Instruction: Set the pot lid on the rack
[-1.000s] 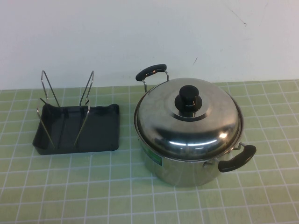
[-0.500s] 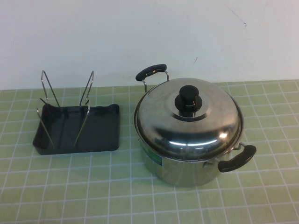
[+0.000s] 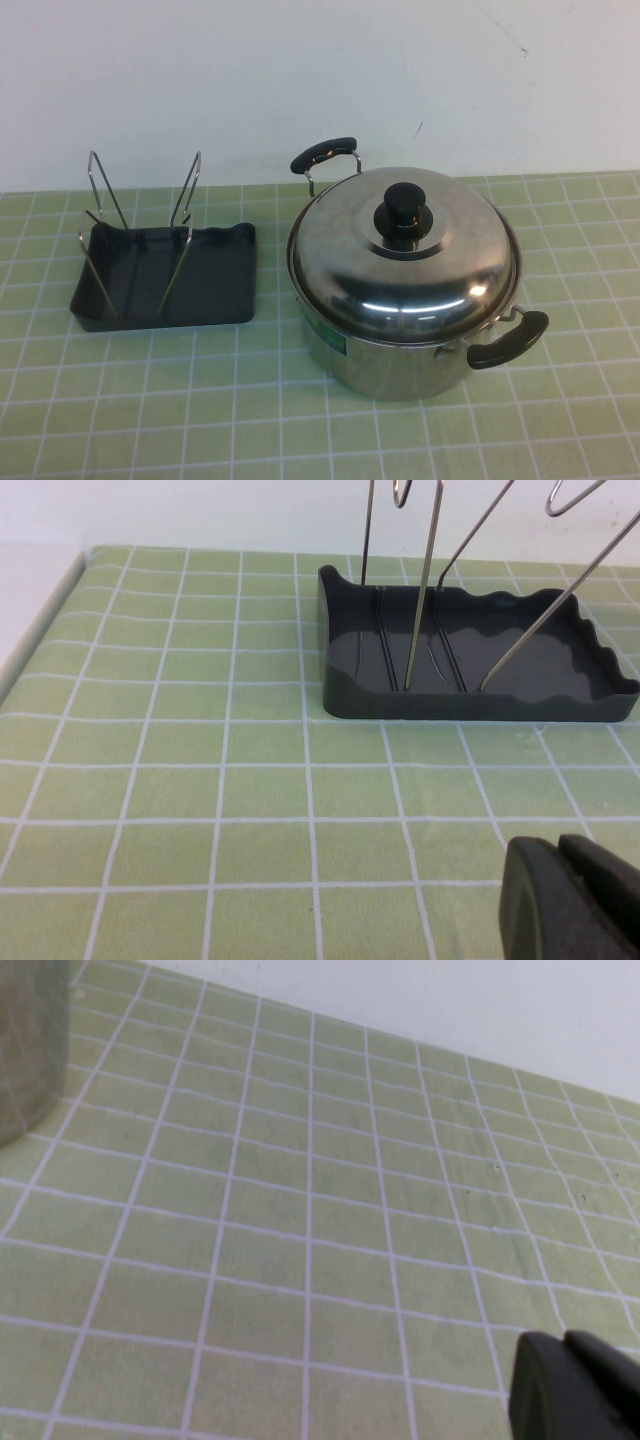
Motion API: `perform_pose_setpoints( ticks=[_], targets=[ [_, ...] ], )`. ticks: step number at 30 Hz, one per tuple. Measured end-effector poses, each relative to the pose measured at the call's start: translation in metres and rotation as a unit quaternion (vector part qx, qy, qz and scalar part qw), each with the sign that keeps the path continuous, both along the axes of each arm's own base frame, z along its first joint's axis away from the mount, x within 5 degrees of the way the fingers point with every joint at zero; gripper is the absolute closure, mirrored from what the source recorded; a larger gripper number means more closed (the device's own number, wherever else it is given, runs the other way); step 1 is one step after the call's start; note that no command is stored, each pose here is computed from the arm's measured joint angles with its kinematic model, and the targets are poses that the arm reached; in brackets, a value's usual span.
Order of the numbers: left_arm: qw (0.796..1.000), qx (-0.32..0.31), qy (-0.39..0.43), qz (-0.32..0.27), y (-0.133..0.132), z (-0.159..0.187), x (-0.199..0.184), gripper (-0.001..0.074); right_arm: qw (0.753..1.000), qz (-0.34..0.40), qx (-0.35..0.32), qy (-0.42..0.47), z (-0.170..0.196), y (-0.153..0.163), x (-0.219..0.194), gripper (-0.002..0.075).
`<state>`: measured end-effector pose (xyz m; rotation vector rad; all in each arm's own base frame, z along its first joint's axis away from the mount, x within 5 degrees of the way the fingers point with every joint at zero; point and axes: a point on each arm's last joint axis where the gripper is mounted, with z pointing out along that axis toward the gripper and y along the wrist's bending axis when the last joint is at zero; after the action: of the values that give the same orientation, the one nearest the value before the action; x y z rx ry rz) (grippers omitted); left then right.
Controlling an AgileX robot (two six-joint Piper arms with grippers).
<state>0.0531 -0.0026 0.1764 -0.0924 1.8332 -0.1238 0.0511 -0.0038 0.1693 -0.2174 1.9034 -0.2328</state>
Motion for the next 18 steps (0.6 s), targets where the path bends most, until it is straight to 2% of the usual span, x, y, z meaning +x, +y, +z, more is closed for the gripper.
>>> perform_pose_setpoints(
  ticks=[6, 10, 14, 18],
  targets=[
    [1.0, -0.004, -0.022, 0.001, 0.0, 0.004, 0.001, 0.0737, 1.0, 0.001, -0.001, -0.018, 0.002, 0.0, 0.001, 0.0727],
    [0.995, -0.016, -0.099, 0.005, 0.0, 0.017, 0.003, 0.0737, 0.996, 0.005, -0.003, -0.087, 0.014, 0.001, 0.004, 0.0727],
    [0.977, -0.027, -0.209, 0.013, 0.002, 0.038, 0.002, 0.0737, 0.98, 0.011, -0.008, -0.197, 0.034, 0.002, 0.005, 0.0727],
    [0.95, -0.032, -0.31, 0.021, 0.004, 0.056, -0.003, 0.0737, 0.951, 0.018, -0.012, -0.31, 0.055, 0.003, 0.002, 0.0727]
  ],
)
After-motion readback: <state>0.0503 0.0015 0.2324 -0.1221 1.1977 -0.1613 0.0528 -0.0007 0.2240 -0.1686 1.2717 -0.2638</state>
